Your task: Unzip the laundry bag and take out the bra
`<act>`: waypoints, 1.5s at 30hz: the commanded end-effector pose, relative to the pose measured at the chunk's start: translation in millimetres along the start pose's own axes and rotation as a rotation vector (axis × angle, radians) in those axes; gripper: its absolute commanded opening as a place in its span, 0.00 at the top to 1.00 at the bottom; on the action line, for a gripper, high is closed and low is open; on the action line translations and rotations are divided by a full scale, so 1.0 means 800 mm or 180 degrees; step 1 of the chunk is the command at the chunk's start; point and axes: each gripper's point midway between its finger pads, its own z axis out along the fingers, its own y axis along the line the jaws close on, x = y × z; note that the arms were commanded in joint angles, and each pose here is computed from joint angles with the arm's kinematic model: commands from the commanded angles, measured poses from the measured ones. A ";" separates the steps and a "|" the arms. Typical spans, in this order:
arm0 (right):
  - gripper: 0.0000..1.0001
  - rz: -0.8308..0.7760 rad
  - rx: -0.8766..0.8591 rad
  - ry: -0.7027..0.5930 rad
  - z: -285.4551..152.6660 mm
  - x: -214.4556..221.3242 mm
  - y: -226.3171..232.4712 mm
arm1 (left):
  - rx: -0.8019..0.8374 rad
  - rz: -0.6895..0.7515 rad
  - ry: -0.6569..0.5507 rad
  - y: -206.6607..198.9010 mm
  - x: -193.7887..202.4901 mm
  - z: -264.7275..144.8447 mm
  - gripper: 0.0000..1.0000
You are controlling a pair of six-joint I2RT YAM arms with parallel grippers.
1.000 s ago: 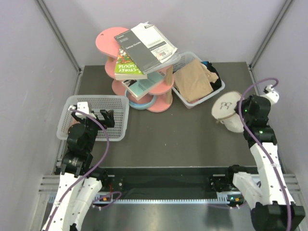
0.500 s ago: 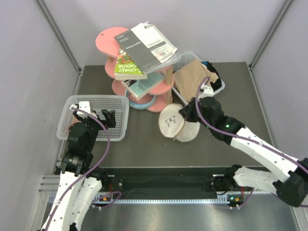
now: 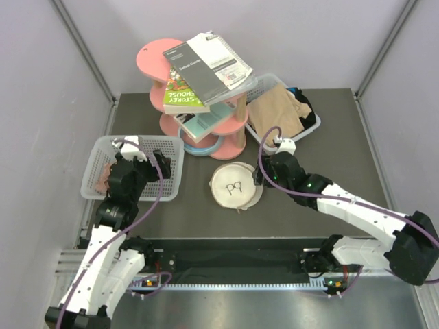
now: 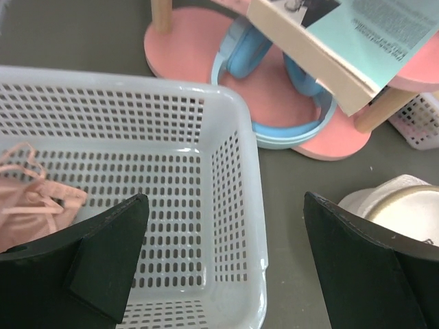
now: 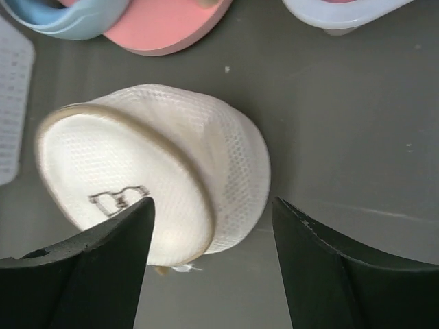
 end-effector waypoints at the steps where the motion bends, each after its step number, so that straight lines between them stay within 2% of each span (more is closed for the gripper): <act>1: 0.31 -0.0190 0.0220 -0.0234 -0.012 -0.022 -0.018 | 0.0099 -0.0254 -0.0045 -0.017 -0.027 0.007 0.01; 7: 0.34 -0.0219 -0.0523 -0.0406 -0.035 -0.020 0.018 | 0.0213 -0.0454 0.0069 -0.034 -0.026 0.014 0.02; 12: 0.38 -0.0100 -0.1266 -0.0200 -0.038 0.027 0.065 | 0.0442 -0.0560 0.0263 -0.066 -0.003 0.022 0.03; 17: 0.41 -0.0222 -0.1495 0.0072 -0.040 0.075 0.118 | 0.0684 -0.0503 0.0340 -0.124 0.025 0.032 0.02; 22: 0.45 -0.0204 -0.1274 0.0413 -0.017 0.123 0.134 | 0.1004 -0.0566 0.0614 -0.179 0.068 0.039 0.01; 26: 0.48 -0.0082 -0.1210 0.0535 -0.005 0.143 0.138 | 0.1079 -0.0608 0.0772 -0.190 0.098 0.042 0.01; 28: 0.48 -0.0032 -0.1150 0.0570 -0.001 0.150 0.135 | 0.1142 -0.0674 0.0849 -0.193 0.115 0.041 0.05; 34: 0.48 0.0040 -0.1042 0.0533 -0.002 0.146 0.127 | 0.1248 -0.0805 0.1089 -0.199 0.157 0.036 0.10; 39: 0.47 0.0108 -0.0993 0.0464 -0.009 0.139 0.118 | 0.1269 -0.0913 0.1355 -0.201 0.189 0.031 0.19; 45: 0.47 0.0149 -0.0987 0.0451 -0.013 0.138 0.115 | 0.1298 -0.0930 0.1429 -0.208 0.201 0.032 0.25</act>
